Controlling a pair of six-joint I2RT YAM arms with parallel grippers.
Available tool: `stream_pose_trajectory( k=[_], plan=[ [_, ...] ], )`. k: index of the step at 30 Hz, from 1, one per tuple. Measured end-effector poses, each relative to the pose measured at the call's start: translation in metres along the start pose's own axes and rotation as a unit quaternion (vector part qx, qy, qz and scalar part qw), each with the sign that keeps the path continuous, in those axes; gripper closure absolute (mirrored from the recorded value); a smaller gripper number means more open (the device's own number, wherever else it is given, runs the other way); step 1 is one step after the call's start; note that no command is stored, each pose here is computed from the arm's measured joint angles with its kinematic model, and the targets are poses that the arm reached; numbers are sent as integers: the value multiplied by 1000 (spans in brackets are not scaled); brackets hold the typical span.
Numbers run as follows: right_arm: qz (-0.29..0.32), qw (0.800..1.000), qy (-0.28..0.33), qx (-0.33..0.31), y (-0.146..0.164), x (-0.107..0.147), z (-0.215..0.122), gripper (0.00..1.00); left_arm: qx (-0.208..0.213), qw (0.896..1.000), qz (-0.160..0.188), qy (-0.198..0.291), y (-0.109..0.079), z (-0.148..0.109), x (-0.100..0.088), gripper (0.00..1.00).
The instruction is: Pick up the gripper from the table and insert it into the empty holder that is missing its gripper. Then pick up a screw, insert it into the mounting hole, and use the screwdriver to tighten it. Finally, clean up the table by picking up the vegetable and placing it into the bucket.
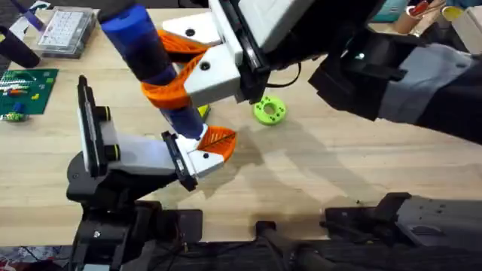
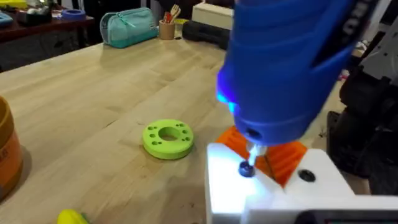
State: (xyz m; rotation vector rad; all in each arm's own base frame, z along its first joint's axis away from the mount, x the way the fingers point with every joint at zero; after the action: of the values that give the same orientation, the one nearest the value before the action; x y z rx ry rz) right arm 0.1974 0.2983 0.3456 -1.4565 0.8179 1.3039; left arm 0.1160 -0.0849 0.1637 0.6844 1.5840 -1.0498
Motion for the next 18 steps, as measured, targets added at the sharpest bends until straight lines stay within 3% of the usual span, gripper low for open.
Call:
stream_pose_trajectory(
  k=[18],
  plan=[
    [1,1000,1,6,0,1,1,947,0,1000,0,0,0,0,0,989]
  ],
)
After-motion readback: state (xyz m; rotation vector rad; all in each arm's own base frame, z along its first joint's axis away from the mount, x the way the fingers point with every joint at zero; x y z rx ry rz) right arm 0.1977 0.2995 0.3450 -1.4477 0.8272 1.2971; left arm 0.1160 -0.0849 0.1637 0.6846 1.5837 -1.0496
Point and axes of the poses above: each hand's point on the last joint's axis, 136 mm out from that joint toward the fingers, its own z axis out along the fingers, its own y axis along the line the jaws close on, x = y × z, the point moved 8 cm from there along -z, back along the fingers, and after that the axes turned 8 degrees about -z, right-handed, at the moved point
